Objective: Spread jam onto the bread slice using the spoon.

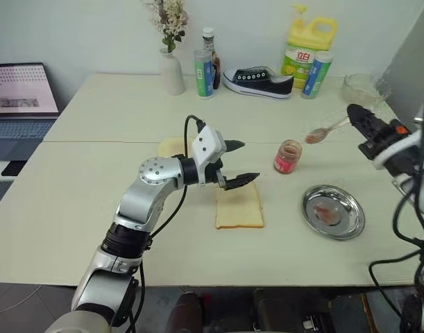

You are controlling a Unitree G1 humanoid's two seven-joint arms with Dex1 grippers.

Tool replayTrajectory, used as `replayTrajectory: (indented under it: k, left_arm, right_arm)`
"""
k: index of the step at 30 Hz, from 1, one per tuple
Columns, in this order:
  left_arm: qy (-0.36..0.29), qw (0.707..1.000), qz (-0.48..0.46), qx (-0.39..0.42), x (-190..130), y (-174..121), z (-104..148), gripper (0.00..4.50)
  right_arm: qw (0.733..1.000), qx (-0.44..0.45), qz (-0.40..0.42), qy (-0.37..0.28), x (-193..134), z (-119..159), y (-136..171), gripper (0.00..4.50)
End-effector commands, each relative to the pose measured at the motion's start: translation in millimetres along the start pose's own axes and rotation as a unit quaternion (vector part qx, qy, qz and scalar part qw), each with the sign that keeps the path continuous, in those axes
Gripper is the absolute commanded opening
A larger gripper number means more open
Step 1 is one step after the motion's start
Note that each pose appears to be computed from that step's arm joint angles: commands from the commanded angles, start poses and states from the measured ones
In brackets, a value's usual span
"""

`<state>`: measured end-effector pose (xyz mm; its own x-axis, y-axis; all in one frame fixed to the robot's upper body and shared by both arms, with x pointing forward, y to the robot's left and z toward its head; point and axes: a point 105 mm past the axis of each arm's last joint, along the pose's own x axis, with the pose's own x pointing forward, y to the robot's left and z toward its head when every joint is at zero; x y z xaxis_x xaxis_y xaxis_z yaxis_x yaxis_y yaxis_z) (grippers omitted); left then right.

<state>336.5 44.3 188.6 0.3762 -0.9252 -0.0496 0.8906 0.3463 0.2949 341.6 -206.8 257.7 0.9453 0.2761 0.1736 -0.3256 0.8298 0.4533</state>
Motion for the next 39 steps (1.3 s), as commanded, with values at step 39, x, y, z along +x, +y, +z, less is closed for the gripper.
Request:
replayTrajectory:
  k: [39]
  left_arm:
    - [-0.006,0.999,0.043,0.032,-13.0,1.6,20.5,4.5]
  right_arm:
    - [0.96,-0.269,0.041,0.072,37.8,-59.8,-9.5,0.04]
